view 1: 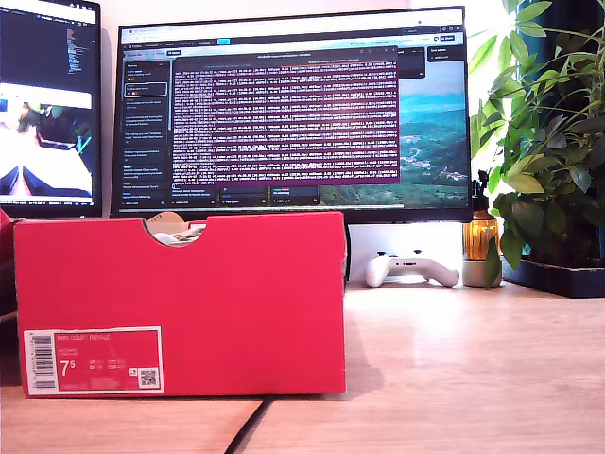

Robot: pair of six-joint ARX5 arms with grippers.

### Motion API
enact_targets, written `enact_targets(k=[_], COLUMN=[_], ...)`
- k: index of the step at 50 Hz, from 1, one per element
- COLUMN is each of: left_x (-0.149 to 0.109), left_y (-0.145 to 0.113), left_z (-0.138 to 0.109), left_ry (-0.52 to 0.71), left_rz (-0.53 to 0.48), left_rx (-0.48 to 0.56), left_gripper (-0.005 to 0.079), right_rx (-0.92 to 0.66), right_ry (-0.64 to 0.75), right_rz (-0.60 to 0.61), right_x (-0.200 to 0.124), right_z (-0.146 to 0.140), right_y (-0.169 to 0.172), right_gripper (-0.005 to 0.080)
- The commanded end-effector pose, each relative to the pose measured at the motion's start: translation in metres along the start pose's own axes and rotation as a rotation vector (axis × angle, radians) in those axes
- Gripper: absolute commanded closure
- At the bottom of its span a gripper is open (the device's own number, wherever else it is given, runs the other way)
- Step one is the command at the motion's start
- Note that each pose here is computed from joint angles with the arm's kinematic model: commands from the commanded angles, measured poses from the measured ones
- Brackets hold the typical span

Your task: Pack the white shoes by picking the first shoe and placing it inside the red shoebox, left side, then picking and rotating the second shoe and placing it in the shoebox

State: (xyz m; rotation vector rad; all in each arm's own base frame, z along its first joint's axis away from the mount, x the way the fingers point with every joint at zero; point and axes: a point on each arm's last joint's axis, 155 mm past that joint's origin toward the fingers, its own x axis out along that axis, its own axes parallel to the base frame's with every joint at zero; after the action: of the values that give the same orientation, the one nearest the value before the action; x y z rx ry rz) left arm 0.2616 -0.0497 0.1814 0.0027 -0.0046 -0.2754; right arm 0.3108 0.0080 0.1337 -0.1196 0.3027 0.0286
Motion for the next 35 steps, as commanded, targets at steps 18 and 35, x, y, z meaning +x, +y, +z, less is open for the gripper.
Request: enact_targets(k=[18, 35], left_x=[-0.01, -0.015], left_y=[-0.002, -0.003], left_z=[-0.035, -0.037], left_ry=[0.051, 0.054], left_rz=[0.004, 0.004], left_rx=[-0.017, -0.017], left_gripper=[0.0762, 0.0761], right_rx=[0.003, 0.0], right_ry=[0.026, -0.009], right_rz=[0.054, 0.029], right_x=[-0.017, -0.035], right_z=[-0.049, -0.045], right_y=[0.013, 0.007], right_gripper=[0.0754, 0.0754])
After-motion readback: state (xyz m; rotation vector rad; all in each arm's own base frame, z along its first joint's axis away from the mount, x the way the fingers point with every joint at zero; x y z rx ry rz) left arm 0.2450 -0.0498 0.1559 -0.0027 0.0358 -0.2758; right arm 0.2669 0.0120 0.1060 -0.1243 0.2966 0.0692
